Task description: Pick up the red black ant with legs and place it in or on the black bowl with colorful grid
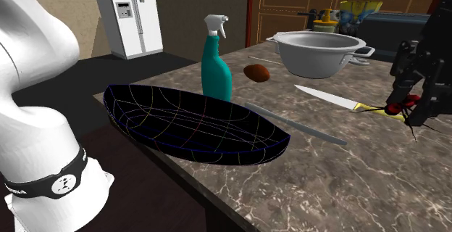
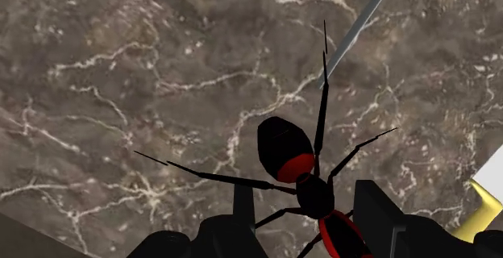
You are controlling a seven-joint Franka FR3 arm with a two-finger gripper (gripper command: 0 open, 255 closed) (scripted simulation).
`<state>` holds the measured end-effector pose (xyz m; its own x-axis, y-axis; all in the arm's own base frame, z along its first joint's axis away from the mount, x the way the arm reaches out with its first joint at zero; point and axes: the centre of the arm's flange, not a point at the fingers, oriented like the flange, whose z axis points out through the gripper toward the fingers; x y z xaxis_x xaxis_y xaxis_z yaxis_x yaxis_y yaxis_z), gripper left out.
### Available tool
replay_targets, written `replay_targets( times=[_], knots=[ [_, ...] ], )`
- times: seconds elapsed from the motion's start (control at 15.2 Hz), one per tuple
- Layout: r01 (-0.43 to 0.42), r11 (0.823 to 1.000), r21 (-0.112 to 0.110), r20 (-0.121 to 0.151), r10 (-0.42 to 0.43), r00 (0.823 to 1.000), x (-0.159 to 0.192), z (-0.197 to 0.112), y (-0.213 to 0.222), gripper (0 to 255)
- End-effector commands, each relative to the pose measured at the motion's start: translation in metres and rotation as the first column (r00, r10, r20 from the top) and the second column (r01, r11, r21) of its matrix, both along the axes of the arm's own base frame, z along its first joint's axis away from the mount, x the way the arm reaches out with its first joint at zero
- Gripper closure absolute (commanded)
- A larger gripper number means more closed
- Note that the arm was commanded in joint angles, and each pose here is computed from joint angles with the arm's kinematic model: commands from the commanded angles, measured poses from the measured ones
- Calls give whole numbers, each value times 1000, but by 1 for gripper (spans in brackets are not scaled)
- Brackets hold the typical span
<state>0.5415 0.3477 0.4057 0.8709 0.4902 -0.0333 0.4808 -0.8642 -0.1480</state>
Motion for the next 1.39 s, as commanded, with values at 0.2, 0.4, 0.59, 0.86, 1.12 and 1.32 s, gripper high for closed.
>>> replay_targets(
  times=[0.2, 0.4, 0.59, 0.86, 1.12, 1.32],
  knots=[
    [0, 1000, 0, 0, 0, 1000, 1, 26, 1, 255],
    [0, 1000, 0, 0, 0, 1000, 1, 42, 1, 255],
    [0, 1000, 0, 0, 0, 1000, 1, 58, 1, 255],
    [0, 1000, 0, 0, 0, 1000, -35, 58, -16, 255],
    [0, 1000, 0, 0, 0, 1000, -83, 58, -38, 255],
    [0, 1000, 0, 0, 0, 1000, -119, 57, -55, 255]
  ],
)
